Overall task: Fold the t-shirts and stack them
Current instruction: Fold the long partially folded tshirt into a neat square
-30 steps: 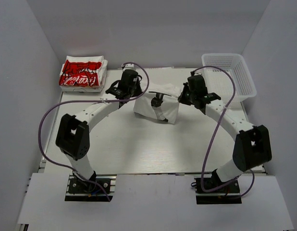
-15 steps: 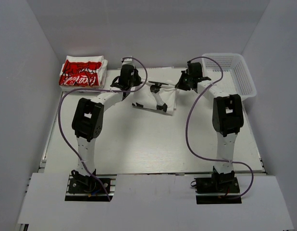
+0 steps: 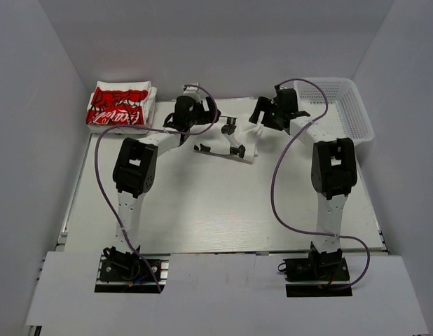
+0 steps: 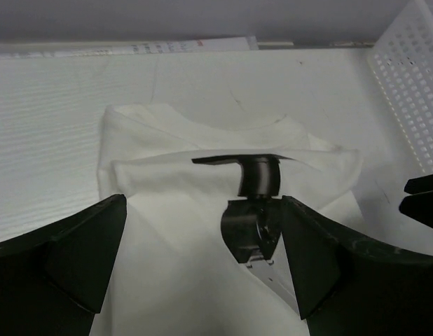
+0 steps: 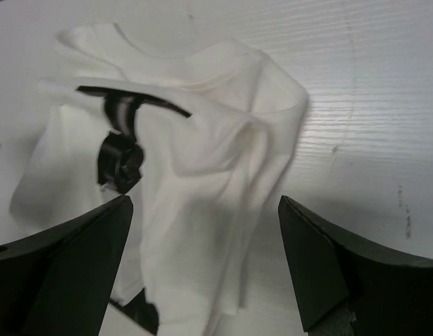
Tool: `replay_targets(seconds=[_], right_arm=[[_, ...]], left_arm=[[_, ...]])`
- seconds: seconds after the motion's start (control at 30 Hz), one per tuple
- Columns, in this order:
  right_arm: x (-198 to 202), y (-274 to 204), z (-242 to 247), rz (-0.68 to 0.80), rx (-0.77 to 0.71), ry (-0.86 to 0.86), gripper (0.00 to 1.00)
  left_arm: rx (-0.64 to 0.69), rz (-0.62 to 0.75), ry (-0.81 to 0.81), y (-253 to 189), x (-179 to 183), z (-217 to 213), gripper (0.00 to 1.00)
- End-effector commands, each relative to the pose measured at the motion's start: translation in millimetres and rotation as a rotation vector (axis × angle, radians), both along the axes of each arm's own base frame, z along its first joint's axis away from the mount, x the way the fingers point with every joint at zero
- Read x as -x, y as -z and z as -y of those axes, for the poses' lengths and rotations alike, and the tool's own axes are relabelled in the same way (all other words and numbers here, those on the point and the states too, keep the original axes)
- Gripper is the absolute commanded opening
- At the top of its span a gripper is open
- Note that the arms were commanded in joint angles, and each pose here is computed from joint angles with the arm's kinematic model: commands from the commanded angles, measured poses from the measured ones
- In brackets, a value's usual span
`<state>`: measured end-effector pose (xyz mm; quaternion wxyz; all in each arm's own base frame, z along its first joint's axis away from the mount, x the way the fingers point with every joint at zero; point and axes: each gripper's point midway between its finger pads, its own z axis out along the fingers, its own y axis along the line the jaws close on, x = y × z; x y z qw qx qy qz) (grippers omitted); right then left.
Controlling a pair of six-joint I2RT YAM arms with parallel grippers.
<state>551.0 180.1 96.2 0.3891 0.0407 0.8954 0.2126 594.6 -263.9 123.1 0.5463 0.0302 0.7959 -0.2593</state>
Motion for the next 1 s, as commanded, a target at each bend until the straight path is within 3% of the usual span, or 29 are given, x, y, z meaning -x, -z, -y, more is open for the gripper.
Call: replay_targets(seconds=[0.0, 0.13, 0.2, 0.33, 0.47, 0.5, 0.57, 0.67, 0.7, 0.83, 0.87, 0.93, 0.97], right_arm=[[23.9, -60.1, -27.9, 0.142, -0.026, -0.117, 0.9], [49.5, -49.4, -60.7, 0.131, -0.099, -0.197, 0.9], [63.2, -22.0, -66.4, 0.053, -0.131, -0.205, 0.9], [92.2, 14.9, -77.2, -0.03, -0.133, -0.23, 0.9], [129.4, 40.1, -87.4, -0.1, -0.142, -0.24, 0.9], [161.4, 65.9, -88.7, -0.162, -0.122, -0.262, 0.9], [171.6, 53.4, -86.5, -0.127, -0.112, -0.244, 0.9], [235.8, 88.4, -67.9, -0.239, -0.064, -0.222, 0.9], [247.6, 80.7, -70.4, -0.223, -0.067, -0.23, 0.9], [329.0, 88.8, -64.1, -0.323, -0.039, -0.268, 0.9], [331.9, 86.0, -63.1, -0.323, -0.03, -0.251, 0.9], [347.4, 60.8, -67.2, -0.307, -0.008, -0.275, 0.9], [334.6, 48.1, -64.4, -0.247, 0.026, -0.229, 0.9]], left_arm=[[0.042, 0.002, 0.121, -26.7, 26.6, 27.0, 1.0], [0.093, -0.068, 0.191, -8.7, 51.2, 39.5, 1.0], [0.098, -0.126, 0.191, 4.2, 58.0, 43.6, 1.0], [0.085, -0.295, 0.186, 61.4, 98.4, 31.4, 1.0], [0.142, -0.307, 0.155, 58.3, 140.9, 17.7, 1.0], [0.159, -0.333, 0.143, 59.6, 159.7, 10.3, 1.0], [0.164, -0.349, 0.16, 58.7, 180.8, 9.7, 1.0], [0.141, -0.41, 0.202, 65.6, 229.6, 8.5, 1.0], [0.123, -0.454, 0.204, 78.2, 250.2, 2.5, 1.0], [0.107, -0.468, 0.252, 59.5, 302.0, -2.6, 1.0], [0.09, -0.492, 0.238, 56.6, 313.8, -6.0, 1.0], [0.098, -0.413, 0.138, 20.4, 310.0, -21.7, 1.0], [0.096, -0.389, 0.124, 5.9, 311.0, -23.5, 1.0]])
